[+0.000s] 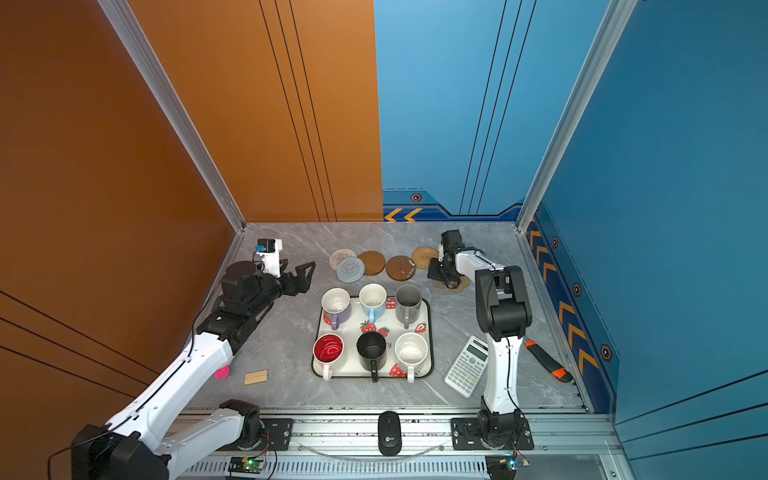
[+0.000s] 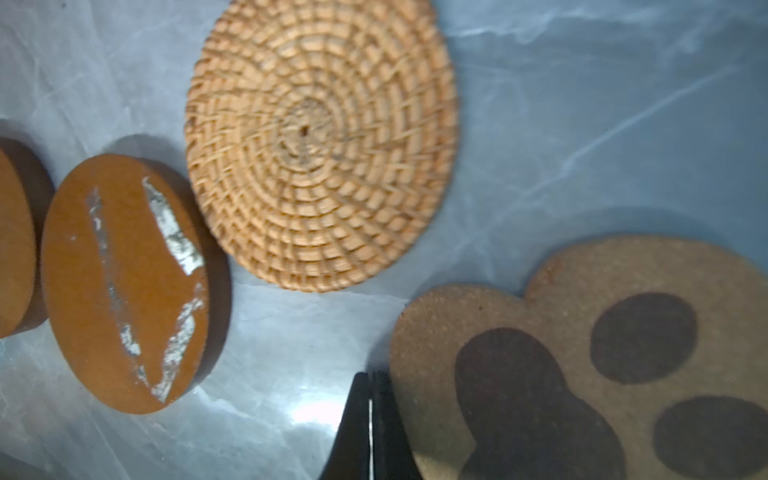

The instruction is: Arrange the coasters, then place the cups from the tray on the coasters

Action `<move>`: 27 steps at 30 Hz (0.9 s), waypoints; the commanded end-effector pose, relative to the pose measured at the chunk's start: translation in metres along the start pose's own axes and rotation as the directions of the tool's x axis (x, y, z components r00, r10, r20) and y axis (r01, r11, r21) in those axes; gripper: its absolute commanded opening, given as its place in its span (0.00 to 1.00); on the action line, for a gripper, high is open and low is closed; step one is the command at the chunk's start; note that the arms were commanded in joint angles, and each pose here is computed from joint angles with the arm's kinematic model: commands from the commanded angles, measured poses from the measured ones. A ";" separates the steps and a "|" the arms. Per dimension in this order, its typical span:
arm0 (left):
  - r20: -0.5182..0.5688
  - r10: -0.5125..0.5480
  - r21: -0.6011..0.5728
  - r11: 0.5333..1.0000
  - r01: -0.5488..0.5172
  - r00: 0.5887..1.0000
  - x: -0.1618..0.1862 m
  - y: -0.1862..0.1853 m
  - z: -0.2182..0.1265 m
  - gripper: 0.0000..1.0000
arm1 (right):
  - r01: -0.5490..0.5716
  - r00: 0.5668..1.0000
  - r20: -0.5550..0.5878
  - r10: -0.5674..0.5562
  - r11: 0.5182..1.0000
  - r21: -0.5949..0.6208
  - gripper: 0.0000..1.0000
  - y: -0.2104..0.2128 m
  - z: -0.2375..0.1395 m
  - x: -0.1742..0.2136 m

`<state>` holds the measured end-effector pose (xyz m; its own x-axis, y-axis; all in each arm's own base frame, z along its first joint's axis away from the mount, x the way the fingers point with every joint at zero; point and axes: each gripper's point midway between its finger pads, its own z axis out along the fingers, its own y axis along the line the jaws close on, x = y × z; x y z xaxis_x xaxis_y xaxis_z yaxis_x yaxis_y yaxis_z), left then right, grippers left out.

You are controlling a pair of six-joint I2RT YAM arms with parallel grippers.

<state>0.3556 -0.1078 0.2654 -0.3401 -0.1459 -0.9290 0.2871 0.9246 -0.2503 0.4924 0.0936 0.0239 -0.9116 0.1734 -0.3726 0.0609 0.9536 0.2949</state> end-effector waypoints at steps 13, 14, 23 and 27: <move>0.020 0.028 0.004 1.000 -0.028 0.999 0.001 -0.002 -0.001 0.93 | 0.005 0.997 0.076 -0.007 1.000 0.023 0.00 -0.008 -0.097 -0.009; 0.022 0.027 0.005 1.000 -0.028 0.999 0.002 -0.002 0.000 0.93 | -0.008 0.998 0.066 0.005 0.999 0.043 0.00 -0.016 -0.096 -0.002; 0.029 0.009 0.035 0.999 -0.010 1.000 0.003 -0.007 0.002 0.93 | -0.123 0.992 0.040 0.120 0.987 0.103 0.00 -0.063 -0.099 0.030; 0.031 0.005 0.039 0.999 -0.006 1.000 0.005 -0.008 0.002 0.93 | -0.123 0.992 0.022 0.121 0.984 0.129 0.00 -0.069 -0.097 0.040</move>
<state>0.3557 -0.1112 0.2615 -0.3191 -0.1431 -0.9369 0.3028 0.9213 -0.2439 0.4212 0.0137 0.0664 -0.8907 0.2931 -0.3474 0.2138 0.9447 0.2488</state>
